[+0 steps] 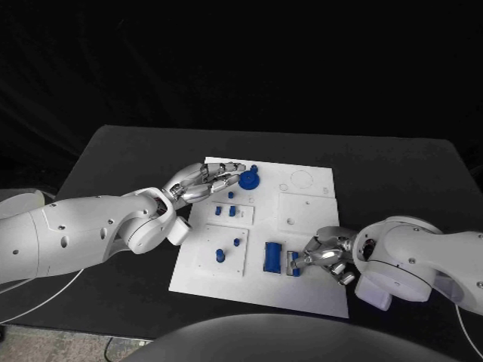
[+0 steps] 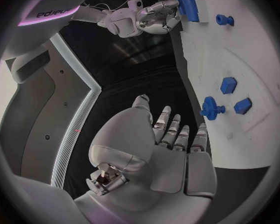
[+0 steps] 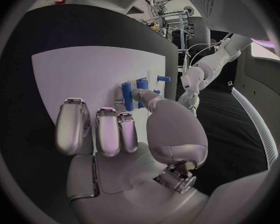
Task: Assemble the parts on the task board
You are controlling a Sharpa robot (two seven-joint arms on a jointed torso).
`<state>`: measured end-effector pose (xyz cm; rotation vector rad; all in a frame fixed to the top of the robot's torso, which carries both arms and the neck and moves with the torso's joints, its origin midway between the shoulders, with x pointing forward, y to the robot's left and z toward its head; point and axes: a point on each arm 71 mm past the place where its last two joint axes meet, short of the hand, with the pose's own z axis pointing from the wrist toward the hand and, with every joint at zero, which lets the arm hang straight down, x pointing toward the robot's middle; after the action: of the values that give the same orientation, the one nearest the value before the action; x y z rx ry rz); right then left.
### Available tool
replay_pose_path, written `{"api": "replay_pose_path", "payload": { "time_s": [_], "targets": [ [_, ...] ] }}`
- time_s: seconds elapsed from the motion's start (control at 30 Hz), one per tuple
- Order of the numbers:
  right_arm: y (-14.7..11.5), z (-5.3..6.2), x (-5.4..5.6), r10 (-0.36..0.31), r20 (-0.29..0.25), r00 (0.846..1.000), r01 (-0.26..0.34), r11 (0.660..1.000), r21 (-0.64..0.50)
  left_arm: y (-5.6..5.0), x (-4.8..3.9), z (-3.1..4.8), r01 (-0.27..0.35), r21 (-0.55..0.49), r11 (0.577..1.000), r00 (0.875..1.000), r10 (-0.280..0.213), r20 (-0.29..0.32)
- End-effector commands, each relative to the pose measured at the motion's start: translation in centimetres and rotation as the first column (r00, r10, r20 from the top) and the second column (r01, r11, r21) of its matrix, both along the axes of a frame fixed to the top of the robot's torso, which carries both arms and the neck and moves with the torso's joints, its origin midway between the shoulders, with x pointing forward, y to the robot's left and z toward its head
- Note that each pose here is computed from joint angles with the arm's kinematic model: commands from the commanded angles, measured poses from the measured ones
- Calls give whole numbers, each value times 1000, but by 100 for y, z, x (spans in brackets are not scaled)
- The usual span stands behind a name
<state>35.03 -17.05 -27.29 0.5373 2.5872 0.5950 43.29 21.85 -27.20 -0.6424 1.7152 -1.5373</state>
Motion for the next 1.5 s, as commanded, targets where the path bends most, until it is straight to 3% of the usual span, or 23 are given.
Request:
{"api": "replay_pose_path", "payload": {
  "time_s": [0.03, 1.2, 1.37, 1.5],
  "targets": [
    [12, -2, 8, 21, 15, 1000, -21, 1000, -14, -22, -12, -1, 21, -13, 1000, 1000, -22, -9],
    [39, -7, 15, 69, 37, 997, -68, 997, -40, -26, -14, -13, 27, -8, 1000, 999, -27, -22],
    [1, 17, 3, 49, 61, 997, -47, 998, -33, -22, -17, -13, 27, -8, 1000, 999, -27, -24],
    [-57, 58, -19, 65, 112, 992, -61, 997, -40, -17, -19, -12, 26, -8, 1000, 999, -26, -24]
  ]
}}
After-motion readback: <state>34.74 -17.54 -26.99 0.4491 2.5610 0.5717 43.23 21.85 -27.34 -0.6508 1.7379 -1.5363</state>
